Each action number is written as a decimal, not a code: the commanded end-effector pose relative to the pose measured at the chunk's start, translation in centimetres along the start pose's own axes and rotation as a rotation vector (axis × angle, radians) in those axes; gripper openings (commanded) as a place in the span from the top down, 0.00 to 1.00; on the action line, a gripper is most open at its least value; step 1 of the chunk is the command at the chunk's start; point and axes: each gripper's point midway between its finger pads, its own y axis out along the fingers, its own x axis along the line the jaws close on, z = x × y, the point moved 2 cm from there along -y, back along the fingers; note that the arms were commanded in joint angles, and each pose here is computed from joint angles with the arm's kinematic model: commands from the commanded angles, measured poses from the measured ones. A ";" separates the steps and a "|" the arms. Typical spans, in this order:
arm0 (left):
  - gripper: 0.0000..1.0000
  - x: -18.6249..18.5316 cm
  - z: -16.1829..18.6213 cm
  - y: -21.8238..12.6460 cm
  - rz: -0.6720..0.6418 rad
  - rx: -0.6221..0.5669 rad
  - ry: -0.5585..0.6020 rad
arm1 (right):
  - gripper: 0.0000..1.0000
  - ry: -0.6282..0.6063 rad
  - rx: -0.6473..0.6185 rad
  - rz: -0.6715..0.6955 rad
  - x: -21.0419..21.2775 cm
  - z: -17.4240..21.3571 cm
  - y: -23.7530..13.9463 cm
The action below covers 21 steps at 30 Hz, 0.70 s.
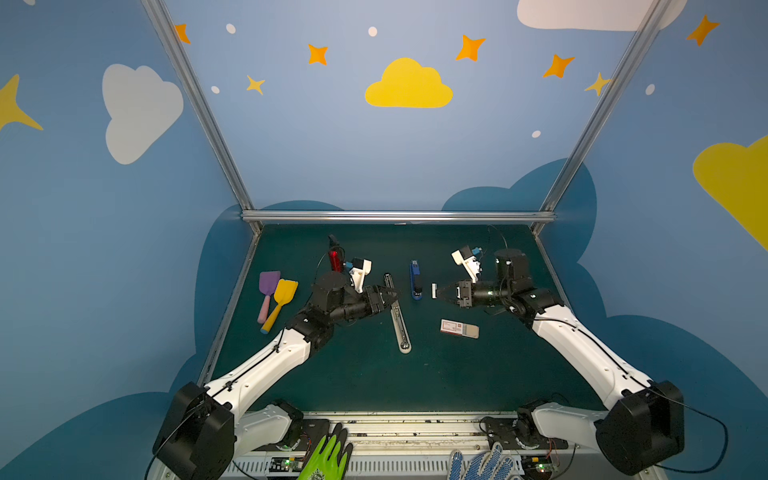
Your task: Load the staples into the stapler
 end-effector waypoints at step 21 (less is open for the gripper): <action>0.54 -8.2 1.0 -1.3 0.406 0.080 0.141 | 1.00 -0.080 0.192 -0.435 7.2 1.5 2.2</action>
